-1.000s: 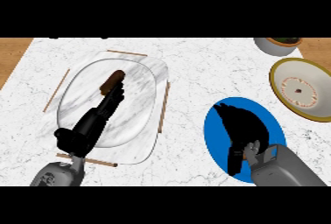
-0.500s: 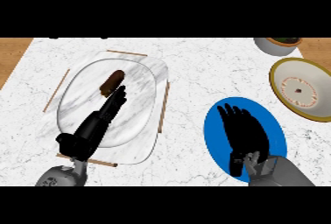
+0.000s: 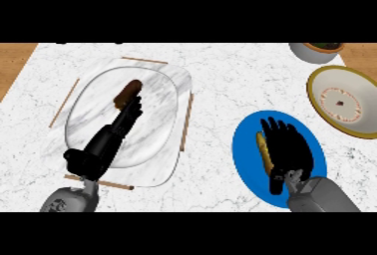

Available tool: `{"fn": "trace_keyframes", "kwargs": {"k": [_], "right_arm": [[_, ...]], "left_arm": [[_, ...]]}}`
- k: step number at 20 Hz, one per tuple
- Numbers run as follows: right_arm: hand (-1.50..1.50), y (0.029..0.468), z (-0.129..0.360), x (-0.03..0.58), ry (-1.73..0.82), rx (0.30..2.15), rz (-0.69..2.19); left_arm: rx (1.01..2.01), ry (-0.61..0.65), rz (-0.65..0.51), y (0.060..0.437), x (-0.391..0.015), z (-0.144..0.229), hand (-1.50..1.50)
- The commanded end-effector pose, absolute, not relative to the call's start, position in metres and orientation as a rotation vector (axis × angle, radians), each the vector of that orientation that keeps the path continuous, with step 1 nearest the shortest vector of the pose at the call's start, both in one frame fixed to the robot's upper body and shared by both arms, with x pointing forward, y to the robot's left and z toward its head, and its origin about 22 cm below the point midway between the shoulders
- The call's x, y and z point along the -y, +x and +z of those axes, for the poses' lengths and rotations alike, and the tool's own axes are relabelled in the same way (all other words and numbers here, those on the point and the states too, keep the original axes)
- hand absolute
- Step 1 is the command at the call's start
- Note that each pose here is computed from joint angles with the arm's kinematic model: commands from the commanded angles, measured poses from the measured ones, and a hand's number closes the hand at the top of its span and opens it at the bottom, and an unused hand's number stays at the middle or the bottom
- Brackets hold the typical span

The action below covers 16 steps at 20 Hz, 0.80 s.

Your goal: Pick the pear from the plate and place it in the bowl

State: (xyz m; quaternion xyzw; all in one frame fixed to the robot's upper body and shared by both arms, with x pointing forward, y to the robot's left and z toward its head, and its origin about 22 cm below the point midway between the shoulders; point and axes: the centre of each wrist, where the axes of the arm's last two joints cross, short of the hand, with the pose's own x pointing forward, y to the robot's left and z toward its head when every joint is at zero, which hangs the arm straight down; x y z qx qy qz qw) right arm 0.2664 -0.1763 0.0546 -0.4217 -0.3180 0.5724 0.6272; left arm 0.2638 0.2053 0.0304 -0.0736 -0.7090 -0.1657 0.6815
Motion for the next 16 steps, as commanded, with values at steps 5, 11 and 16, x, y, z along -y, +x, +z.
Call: {"fn": "trace_keyframes", "kwargs": {"k": [5,11,16], "right_arm": [[-1.50,0.268,0.035,0.177,-0.942,0.689,1.313],[-1.50,0.295,0.025,0.189,-0.926,0.718,1.299],[1.50,0.297,0.026,0.208,-0.955,0.876,1.337]], "left_arm": [[1.579,-0.195,-0.380,0.278,-0.215,0.018,0.00],[1.600,-0.174,-0.367,0.262,-0.200,0.025,0.00],[1.582,-0.162,-0.366,0.259,-0.202,0.036,0.00]]}}
